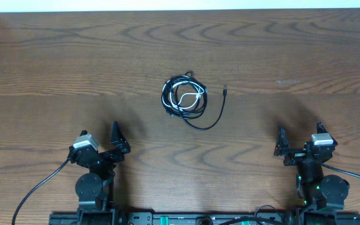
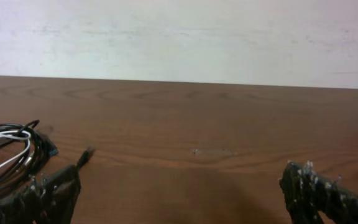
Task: Untangle cables
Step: 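Move both grippers forward toward the tangled black and white cables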
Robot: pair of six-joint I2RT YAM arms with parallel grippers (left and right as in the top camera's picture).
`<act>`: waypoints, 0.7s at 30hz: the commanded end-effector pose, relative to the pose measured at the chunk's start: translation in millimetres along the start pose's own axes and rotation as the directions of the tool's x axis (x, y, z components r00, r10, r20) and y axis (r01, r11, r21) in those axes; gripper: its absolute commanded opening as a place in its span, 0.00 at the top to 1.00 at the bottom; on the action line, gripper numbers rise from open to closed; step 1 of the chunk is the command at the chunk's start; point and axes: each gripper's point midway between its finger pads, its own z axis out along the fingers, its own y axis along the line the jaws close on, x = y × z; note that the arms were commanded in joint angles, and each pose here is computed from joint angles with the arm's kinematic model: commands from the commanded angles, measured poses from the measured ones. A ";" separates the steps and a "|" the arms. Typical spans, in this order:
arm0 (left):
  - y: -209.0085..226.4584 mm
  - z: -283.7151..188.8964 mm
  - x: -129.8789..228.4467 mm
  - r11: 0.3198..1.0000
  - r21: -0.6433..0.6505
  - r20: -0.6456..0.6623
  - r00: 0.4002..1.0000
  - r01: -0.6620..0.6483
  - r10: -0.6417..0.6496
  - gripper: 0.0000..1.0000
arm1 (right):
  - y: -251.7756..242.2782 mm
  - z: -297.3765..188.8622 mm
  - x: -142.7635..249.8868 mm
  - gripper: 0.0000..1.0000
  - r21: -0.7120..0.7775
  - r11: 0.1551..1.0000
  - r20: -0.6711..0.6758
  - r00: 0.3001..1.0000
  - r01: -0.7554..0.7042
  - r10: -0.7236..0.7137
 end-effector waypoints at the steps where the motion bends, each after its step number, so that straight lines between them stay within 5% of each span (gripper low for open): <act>1: -40.2 -7.8 -7.4 0.982 0.181 -0.168 0.982 -0.056 0.087 0.04 | -1.7 -0.3 -30.9 0.01 0.018 0.998 0.114 0.991 0.063 -0.065; 13: -81.6 21.7 -72.1 0.973 0.231 -0.332 0.938 -0.020 0.098 0.04 | 4.4 26.7 -108.8 0.01 -0.046 0.997 0.071 0.996 0.066 -0.063; 21: -103.7 41.9 -77.9 0.957 0.290 -0.409 0.906 0.015 0.110 0.04 | 15.4 77.8 -138.7 0.01 -0.178 0.983 -0.127 0.990 0.043 -0.066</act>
